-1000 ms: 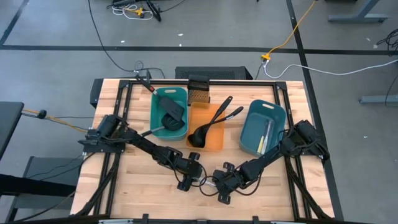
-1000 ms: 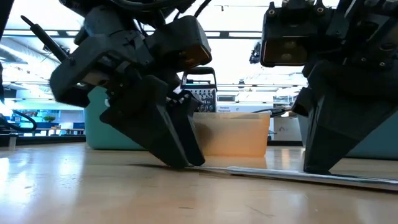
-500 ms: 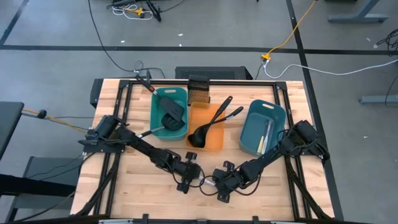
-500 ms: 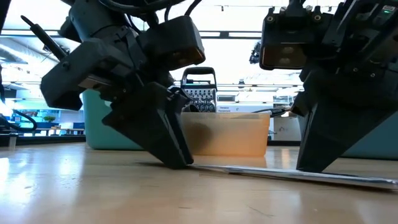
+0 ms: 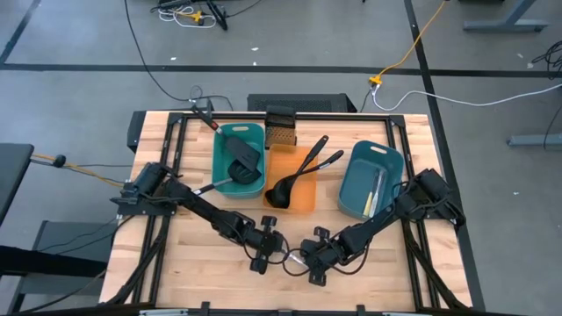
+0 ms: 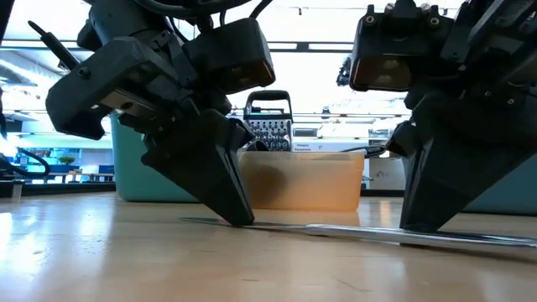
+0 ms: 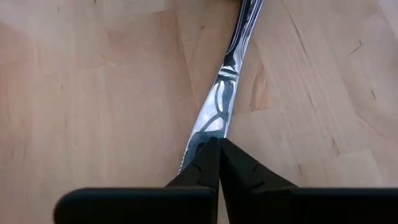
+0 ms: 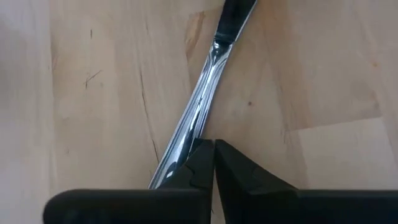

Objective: Pick & Place Kitchen Items
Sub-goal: Put the silver table knife into the blue bin

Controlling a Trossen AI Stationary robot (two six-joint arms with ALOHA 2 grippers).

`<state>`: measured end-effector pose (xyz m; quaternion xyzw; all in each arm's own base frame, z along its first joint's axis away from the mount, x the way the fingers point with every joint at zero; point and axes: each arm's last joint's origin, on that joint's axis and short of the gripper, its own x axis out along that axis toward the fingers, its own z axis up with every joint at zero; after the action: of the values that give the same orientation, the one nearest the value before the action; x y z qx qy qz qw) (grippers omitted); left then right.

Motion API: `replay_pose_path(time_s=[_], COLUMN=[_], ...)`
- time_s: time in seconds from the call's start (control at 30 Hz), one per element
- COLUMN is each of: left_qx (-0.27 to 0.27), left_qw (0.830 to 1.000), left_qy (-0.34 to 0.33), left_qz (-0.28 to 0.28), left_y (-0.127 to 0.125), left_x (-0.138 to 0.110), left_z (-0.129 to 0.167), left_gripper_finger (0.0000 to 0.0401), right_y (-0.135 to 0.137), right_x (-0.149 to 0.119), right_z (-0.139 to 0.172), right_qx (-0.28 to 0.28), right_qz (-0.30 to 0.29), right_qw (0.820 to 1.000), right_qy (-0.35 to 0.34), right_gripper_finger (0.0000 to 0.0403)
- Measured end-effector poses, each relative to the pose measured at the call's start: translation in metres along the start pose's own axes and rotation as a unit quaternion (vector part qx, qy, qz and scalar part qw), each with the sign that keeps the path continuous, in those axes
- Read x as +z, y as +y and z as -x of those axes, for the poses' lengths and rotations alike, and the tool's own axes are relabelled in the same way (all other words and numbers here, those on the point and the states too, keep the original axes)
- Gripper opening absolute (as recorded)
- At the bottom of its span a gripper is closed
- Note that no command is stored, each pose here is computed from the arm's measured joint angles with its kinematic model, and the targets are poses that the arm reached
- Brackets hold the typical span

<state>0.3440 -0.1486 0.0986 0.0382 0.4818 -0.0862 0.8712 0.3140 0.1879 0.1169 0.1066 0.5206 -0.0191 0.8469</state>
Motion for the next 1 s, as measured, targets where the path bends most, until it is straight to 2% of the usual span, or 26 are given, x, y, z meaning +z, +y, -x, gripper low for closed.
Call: replay_pose_path(time_s=[0.2,0.4,0.53,0.63,0.83,1.0], left_qx=[-0.014,-0.015,-0.015,-0.018,-0.003,0.004], left_qw=[1.000,1.000,0.999,0.998,0.995,0.994], left_qy=[0.003,0.002,-0.009,-0.026,-0.045,-0.055], left_qz=[0.010,0.027,0.033,0.056,0.094,0.098], left_y=[0.005,0.008,0.010,0.015,0.030,0.035], left_x=[0.001,0.002,0.004,0.007,0.011,0.013], left_z=[-0.001,-0.001,-0.001,-0.004,-0.006,-0.007], left_gripper_finger=[0.0005,0.0006,0.0005,0.0008,0.0004,0.0010], right_y=[0.000,0.008,0.020,0.021,0.016,0.020], right_x=[0.003,0.004,0.002,-0.004,-0.019,-0.021], right_z=[0.012,0.038,0.048,0.049,0.051,0.051], right_qx=[0.011,0.035,0.063,0.071,0.032,0.038], right_qz=[0.010,-0.001,-0.010,-0.040,-0.088,-0.109], right_qw=[1.000,0.999,0.998,0.997,0.993,0.991], right_qy=[-0.001,-0.014,-0.026,0.006,0.074,0.075], right_gripper_finger=[0.0039,0.0064,0.0099,0.0135,0.0199,0.0218])
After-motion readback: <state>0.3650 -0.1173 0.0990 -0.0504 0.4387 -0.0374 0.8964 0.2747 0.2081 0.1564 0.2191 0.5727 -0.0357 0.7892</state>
